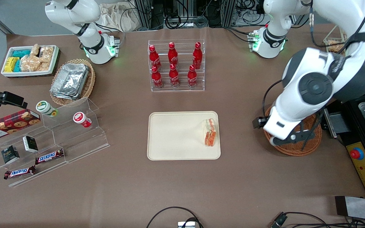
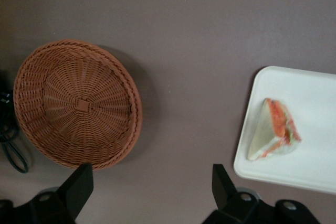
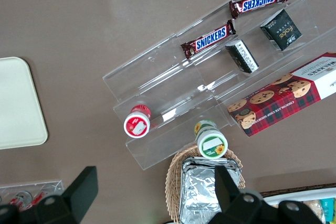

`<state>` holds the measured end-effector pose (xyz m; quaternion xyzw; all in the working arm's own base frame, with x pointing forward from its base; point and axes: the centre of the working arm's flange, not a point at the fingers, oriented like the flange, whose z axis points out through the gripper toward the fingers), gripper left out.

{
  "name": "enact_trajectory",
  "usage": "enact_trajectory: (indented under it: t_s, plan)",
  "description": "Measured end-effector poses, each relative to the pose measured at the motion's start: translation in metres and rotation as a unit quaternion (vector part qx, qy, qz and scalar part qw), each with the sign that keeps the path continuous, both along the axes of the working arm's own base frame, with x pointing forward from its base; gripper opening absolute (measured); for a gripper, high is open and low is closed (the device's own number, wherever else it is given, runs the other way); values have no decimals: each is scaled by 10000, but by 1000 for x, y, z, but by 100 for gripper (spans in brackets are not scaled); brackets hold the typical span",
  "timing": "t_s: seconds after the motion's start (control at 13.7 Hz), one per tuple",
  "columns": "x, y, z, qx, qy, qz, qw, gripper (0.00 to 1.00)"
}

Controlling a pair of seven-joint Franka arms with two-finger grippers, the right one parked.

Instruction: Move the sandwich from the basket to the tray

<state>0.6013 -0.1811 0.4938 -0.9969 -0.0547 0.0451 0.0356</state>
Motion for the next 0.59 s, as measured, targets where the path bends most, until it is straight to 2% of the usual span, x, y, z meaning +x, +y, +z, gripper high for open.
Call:
enact_trajectory:
  t_s: [0.22,0.37,0.59]
  plan:
    - [-38,88,30,-108,-94,-473,9988,100]
    - [-56,135,49,-196,-48,-800,9966,100]
    - [-60,161,63,-246,-42,-1107,9935,100]
